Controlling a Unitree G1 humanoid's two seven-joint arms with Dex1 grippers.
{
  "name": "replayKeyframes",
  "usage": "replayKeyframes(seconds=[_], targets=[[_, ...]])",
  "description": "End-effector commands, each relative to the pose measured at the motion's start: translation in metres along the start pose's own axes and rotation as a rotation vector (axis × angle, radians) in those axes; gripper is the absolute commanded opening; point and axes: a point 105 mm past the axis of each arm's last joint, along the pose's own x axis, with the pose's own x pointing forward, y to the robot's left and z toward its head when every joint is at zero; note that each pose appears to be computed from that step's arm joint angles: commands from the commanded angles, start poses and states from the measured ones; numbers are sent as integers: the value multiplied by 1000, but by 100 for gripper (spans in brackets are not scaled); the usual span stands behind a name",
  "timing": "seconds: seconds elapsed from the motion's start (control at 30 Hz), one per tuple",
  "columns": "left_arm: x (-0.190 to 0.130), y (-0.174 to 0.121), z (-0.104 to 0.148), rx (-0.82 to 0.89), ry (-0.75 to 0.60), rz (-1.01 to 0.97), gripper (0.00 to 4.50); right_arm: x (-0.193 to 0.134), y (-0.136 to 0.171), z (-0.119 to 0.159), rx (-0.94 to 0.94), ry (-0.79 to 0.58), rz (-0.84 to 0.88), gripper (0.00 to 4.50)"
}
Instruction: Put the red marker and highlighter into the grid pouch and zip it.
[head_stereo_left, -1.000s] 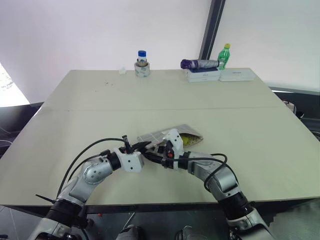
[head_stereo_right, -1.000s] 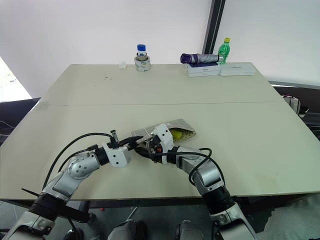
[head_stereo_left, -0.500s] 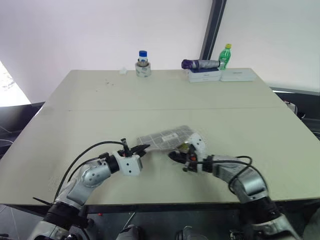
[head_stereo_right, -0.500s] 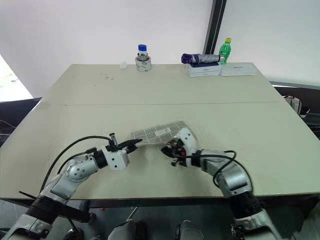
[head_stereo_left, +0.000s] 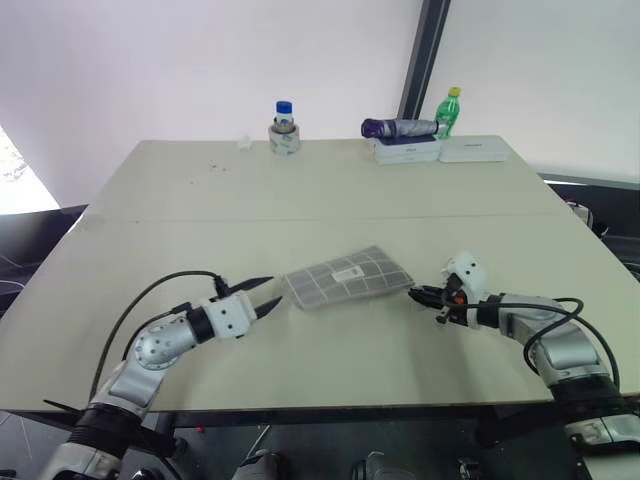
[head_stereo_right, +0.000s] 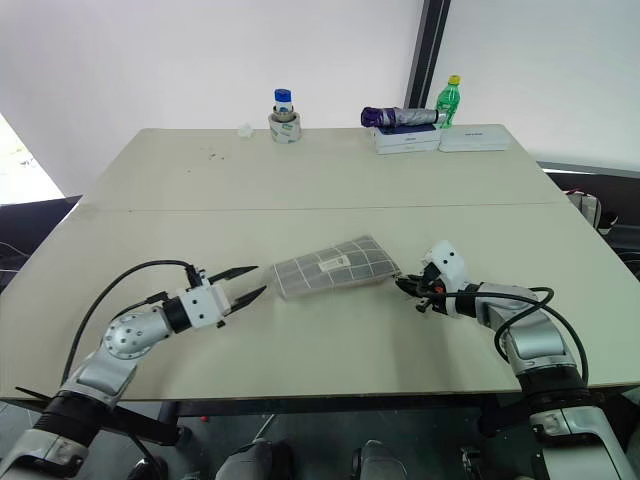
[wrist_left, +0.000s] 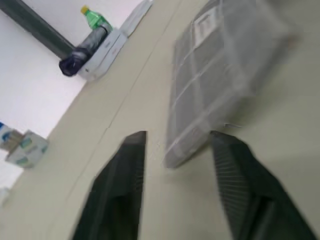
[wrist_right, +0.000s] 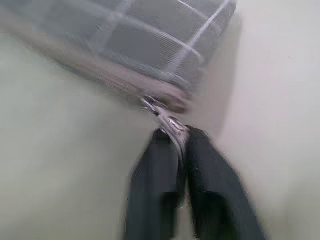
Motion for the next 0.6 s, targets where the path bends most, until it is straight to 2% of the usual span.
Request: replayKeyframes(seconds=[0.03, 0.07, 0.17, 0.3, 0.4, 0.6], targets=[[-16, 11, -2, 4, 7, 9, 419, -4, 7, 22, -52, -102, 44, 244], [-19, 12, -3, -3, 11, 5, 450, -5, 8, 23, -60, -107, 52, 302], [-40, 24, -8, -84, 35, 59, 450, -16, 19, 25, -113, -110, 138, 448], [-68, 33, -5, -217, 40, 118, 450, -33, 16, 35, -114, -170, 157, 448], [-86, 38, -1, -308, 38, 164, 450, -44, 10, 31, -121, -154, 143, 448], [-140, 46, -19, -461, 207, 324, 450, -67, -5, 21, -180, -152, 35, 448]])
